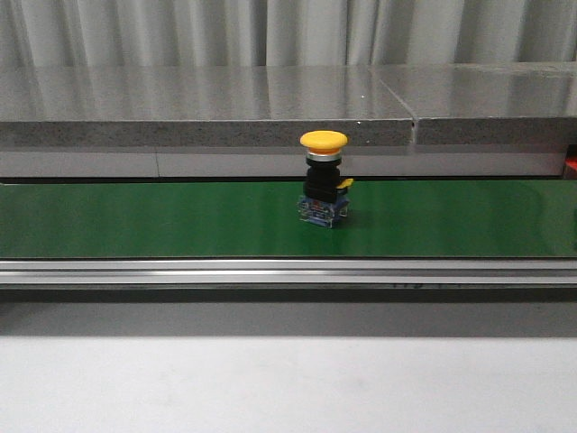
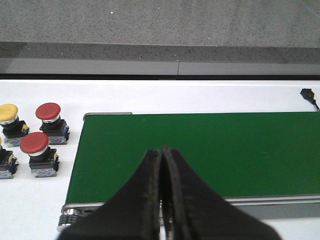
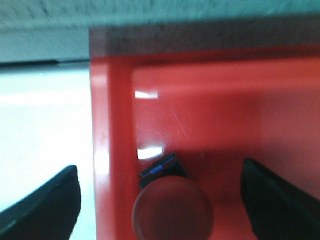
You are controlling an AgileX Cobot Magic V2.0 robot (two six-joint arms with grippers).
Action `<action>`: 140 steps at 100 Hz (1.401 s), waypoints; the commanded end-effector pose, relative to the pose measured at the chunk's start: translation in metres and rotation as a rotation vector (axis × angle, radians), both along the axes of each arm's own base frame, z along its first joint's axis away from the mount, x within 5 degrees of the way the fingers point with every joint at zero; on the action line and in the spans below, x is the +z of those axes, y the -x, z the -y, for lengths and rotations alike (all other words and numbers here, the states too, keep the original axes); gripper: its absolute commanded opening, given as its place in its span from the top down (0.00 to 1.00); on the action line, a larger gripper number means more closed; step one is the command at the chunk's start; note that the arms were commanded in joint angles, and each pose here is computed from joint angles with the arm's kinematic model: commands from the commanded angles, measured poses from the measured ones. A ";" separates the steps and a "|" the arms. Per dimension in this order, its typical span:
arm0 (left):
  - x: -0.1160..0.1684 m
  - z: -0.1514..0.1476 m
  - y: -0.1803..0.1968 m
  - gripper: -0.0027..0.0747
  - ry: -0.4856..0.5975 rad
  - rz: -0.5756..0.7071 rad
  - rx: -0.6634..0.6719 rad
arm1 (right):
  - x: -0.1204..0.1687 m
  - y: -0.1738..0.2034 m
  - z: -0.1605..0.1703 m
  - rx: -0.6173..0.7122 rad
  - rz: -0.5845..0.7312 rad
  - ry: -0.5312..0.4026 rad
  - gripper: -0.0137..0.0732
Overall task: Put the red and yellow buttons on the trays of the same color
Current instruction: 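Carry the red button into the red tray and release it, then grasp the yellow button at the belt's end with the right gripper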
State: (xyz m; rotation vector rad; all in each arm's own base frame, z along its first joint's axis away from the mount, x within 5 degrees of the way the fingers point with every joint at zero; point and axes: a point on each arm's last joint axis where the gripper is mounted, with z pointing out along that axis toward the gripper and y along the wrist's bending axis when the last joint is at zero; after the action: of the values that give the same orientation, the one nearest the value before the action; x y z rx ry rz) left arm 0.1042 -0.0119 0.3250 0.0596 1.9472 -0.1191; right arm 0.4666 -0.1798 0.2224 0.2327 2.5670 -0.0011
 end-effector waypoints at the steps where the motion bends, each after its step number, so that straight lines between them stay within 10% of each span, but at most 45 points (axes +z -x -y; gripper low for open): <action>1: 0.015 0.001 -0.001 0.99 0.022 0.095 -0.004 | 0.075 0.010 -0.003 -0.005 0.188 0.060 0.10; 53: 0.015 0.001 -0.001 0.99 0.022 0.095 -0.004 | 0.160 0.061 -0.068 0.160 0.228 0.042 0.10; 140: 0.015 0.001 -0.001 0.99 0.022 0.095 -0.004 | 0.110 0.158 -0.206 0.599 0.082 0.055 0.10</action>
State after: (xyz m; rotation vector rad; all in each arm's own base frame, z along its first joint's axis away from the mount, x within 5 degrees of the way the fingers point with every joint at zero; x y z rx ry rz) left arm 0.1042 -0.0119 0.3250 0.0596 1.9472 -0.1191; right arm 0.3128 0.0160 0.3118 -0.4975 2.5549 0.1645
